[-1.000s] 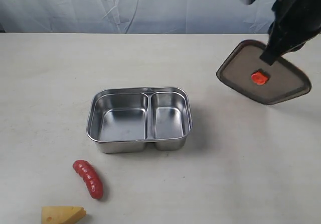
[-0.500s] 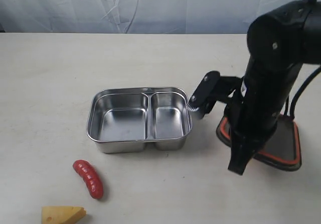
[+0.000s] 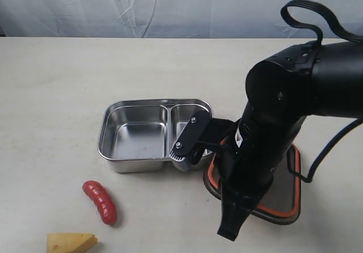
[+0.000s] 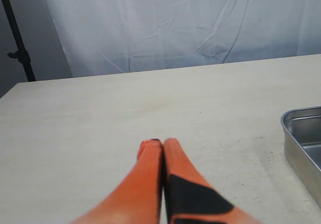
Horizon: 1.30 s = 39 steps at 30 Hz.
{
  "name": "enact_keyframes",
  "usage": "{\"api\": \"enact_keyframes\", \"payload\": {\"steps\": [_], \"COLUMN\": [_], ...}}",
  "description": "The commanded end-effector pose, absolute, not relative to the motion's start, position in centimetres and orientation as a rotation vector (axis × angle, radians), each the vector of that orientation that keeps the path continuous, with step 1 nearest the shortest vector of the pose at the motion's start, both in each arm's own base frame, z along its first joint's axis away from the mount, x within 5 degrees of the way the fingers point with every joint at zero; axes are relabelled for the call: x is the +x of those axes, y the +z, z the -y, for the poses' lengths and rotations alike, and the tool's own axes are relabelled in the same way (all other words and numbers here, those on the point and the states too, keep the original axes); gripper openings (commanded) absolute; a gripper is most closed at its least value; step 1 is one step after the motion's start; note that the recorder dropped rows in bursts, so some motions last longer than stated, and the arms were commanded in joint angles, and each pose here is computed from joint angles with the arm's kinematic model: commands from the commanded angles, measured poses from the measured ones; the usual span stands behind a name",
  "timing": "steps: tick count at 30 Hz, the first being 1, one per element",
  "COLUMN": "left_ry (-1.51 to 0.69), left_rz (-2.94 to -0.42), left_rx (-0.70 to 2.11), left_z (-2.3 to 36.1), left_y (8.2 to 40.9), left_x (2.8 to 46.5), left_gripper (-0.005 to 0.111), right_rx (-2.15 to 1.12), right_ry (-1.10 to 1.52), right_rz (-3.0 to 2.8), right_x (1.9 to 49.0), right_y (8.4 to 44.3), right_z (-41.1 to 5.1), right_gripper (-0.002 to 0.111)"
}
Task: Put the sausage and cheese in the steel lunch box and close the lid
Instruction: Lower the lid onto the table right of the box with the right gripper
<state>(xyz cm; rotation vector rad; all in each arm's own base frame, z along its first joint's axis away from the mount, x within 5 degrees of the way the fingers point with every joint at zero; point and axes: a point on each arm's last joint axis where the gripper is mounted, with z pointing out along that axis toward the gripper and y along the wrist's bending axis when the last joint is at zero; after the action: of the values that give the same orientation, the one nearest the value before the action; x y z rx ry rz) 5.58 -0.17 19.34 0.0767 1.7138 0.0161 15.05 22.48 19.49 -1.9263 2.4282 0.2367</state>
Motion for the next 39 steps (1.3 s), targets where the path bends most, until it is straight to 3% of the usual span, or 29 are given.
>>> {"api": "enact_keyframes", "payload": {"steps": [1, 4, 21, 28, 39], "left_ry": [0.015, 0.015, 0.015, 0.015, 0.015], "left_rz": [-1.708, -1.706, -1.706, -1.706, -1.706], "left_rx": [0.084, 0.084, 0.084, 0.084, 0.084], "left_z": [0.2, 0.2, 0.2, 0.2, 0.2], "left_y": [19.3, 19.3, 19.3, 19.3, 19.3], "left_x": [5.6, 5.6, 5.6, 5.6, 5.6], "left_gripper": [0.000, 0.000, 0.000, 0.000, 0.000], "right_rx": [-1.927, -1.927, -1.974, -1.929, -1.912], "right_ry": [0.278, 0.278, 0.266, 0.210, 0.169], "right_rz": [-2.458, -2.458, -2.502, -2.476, -2.428], "right_x": [14.6, 14.6, 14.2, 14.8, 15.1], "right_y": [19.5, 19.5, 19.5, 19.5, 18.9], "right_z": [-22.5, -22.5, -22.1, -22.1, -22.0], "right_gripper": [0.036, 0.047, 0.047, 0.069, 0.069]}}
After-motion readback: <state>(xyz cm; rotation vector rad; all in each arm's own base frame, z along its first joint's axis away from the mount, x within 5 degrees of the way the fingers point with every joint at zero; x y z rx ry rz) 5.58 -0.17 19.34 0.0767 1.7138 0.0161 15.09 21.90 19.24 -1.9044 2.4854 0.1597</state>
